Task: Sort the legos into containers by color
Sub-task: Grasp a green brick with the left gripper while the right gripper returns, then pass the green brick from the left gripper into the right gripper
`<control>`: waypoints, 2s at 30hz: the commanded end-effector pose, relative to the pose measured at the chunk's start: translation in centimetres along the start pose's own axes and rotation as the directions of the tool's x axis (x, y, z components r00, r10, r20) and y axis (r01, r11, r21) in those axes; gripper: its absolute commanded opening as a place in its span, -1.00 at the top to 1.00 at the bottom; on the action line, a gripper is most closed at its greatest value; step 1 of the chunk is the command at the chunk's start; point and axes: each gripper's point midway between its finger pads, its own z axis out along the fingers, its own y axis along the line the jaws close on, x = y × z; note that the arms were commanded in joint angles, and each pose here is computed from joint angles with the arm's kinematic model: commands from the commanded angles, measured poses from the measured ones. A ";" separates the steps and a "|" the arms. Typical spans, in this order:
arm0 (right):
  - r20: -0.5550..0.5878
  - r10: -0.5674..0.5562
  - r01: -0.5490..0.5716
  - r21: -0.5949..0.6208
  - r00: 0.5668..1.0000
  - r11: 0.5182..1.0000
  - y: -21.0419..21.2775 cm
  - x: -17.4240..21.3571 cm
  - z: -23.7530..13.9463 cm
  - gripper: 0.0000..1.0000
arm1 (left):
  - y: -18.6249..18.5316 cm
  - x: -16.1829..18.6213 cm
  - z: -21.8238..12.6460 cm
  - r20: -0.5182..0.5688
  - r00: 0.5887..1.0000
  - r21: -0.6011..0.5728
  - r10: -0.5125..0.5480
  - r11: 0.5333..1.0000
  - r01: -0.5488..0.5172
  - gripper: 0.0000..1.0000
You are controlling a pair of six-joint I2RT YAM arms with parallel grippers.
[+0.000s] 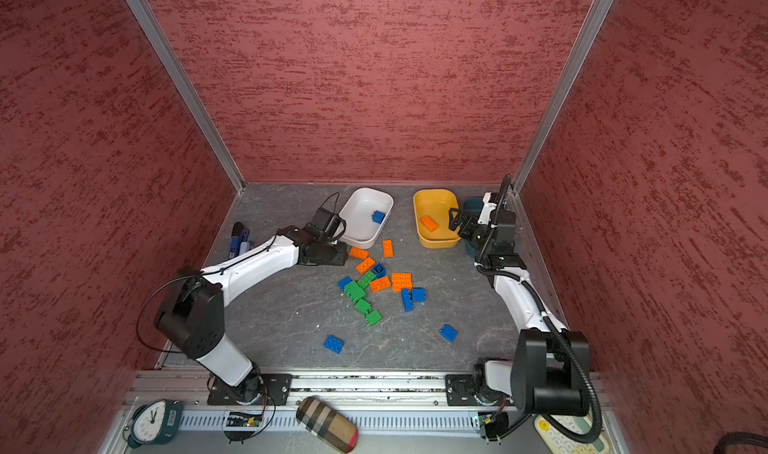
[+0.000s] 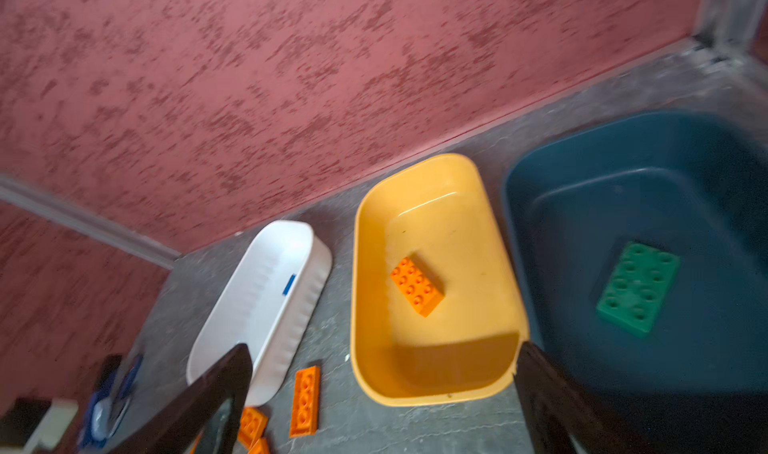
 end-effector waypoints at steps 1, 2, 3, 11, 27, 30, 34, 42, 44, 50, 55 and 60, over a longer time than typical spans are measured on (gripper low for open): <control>0.021 -0.113 0.115 -0.233 0.993 0.966 4.6 0.6 -0.4 -0.98 | -4.7 -3.7 -2.7 0.064 0.992 0.203 -0.108 0.975 0.093 1.00; 0.023 -0.144 0.144 -0.281 0.989 0.949 5.6 1.1 -0.7 -0.98 | -5.9 -4.5 -3.2 0.055 0.988 0.258 -0.147 0.958 0.129 1.00; 0.023 -0.171 0.169 -0.328 0.985 0.929 6.7 1.7 -0.9 -0.98 | -7.1 -5.2 -3.8 0.040 0.982 0.314 -0.184 0.935 0.162 1.00; 0.136 -0.172 0.218 -0.521 0.976 0.825 14.7 5.1 -0.1 -0.98 | -12.6 -11.2 -7.1 -0.103 0.797 0.634 -0.595 0.578 0.513 1.00; 0.334 -0.094 0.277 -0.559 0.938 0.781 22.8 4.0 4.5 -0.52 | -14.3 -12.8 -6.6 -0.329 0.604 0.659 -0.726 0.282 0.698 1.00; 0.326 -0.105 0.269 -0.512 0.939 0.816 22.1 4.0 5.8 -0.31 | -14.4 -12.7 -6.7 -0.325 0.610 0.661 -0.723 0.287 0.693 1.00; 0.300 -0.136 0.276 -0.493 0.944 0.825 21.9 4.6 6.9 -0.12 | -14.3 -12.4 -6.5 -0.320 0.611 0.661 -0.724 0.291 0.692 1.00; 0.261 -0.167 0.276 -0.473 0.951 0.837 22.0 4.6 7.7 0.38 | -13.6 -12.1 -6.5 -0.251 0.628 0.652 -0.737 0.351 0.672 1.00; 0.252 -0.172 0.274 -0.461 0.952 0.844 21.7 4.8 7.6 0.71 | -13.1 -12.0 -6.3 -0.221 0.632 0.643 -0.743 0.376 0.667 1.00; 0.210 -0.178 0.253 -0.419 0.961 0.872 19.7 5.0 6.9 1.00 | -13.1 -12.3 -6.4 -0.098 0.705 0.663 -0.702 0.482 0.572 -0.99; 0.182 -0.187 0.231 -0.263 0.965 0.937 14.8 3.9 6.3 1.00 | -12.1 -12.7 -7.5 0.064 0.768 0.655 -0.638 0.607 0.449 -0.99; 0.119 -0.170 0.168 0.031 0.978 0.985 6.6 2.1 5.6 1.00 | -9.6 -12.9 -8.9 0.228 0.772 0.602 -0.593 0.709 0.368 -0.99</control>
